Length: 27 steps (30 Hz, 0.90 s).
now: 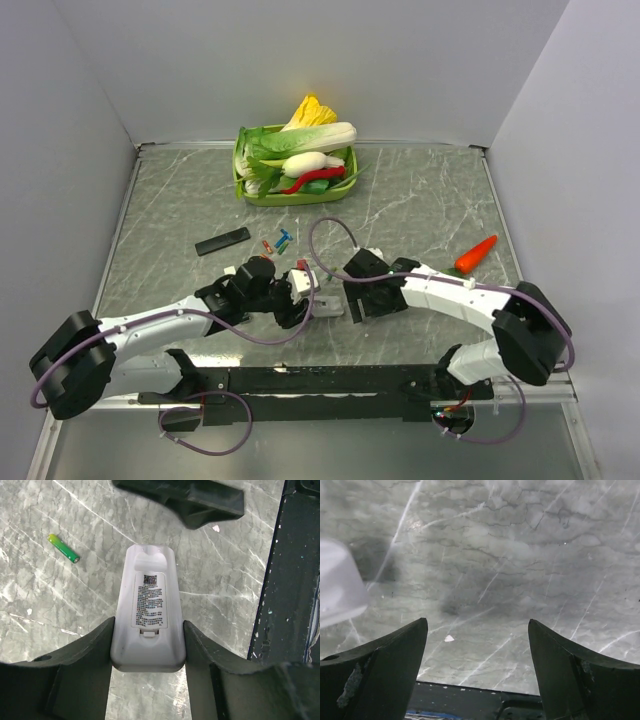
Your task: Load the batteries into the remote control
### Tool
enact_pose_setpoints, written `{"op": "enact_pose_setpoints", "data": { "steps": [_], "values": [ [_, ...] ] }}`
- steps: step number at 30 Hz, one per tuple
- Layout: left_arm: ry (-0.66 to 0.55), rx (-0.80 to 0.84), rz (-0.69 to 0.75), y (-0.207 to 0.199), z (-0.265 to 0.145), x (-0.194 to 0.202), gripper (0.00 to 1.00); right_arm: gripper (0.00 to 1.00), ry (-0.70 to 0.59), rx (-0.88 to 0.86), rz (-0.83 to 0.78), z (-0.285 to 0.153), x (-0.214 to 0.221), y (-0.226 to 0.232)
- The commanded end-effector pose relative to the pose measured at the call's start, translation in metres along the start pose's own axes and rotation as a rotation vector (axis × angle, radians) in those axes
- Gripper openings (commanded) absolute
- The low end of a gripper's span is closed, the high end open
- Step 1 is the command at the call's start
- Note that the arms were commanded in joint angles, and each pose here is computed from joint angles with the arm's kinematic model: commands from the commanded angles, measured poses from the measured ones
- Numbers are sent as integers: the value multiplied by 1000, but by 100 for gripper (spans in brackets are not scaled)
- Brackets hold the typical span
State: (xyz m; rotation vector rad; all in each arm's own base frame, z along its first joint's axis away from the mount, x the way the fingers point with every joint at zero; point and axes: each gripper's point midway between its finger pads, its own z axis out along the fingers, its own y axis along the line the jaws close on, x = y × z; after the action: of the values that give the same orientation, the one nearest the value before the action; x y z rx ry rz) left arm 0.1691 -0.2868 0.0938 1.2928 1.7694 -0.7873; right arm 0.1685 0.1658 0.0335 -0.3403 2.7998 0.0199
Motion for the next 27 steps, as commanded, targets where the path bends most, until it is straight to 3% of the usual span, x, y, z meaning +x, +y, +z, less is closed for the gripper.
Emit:
{"op": "enact_pose_setpoints", "data": {
  "steps": [1,3,4,9,11,20,27],
  "values": [
    [-97,14,44,-1,-4,-30,1,89,-194,-169,-13,-31,-32,19],
    [-114,42,58,-6,-5,-32,1,90,-247,-297,-87,-37,-32,35],
    [-118,47,62,-7,-5,-33,1,91,-361,-365,-89,-51,-50,44],
    [-146,105,106,-17,-10,-42,1,96,-501,-685,-345,-77,-41,79],
    [-168,136,126,-22,-13,-49,1,97,-563,-730,-433,-86,-44,86],
    [-202,226,176,-39,-28,-71,1,98,-696,-913,-774,-108,-30,110],
    [-220,233,190,-39,-32,-85,2,87,-606,-963,-889,-102,-13,120]
  ]
}}
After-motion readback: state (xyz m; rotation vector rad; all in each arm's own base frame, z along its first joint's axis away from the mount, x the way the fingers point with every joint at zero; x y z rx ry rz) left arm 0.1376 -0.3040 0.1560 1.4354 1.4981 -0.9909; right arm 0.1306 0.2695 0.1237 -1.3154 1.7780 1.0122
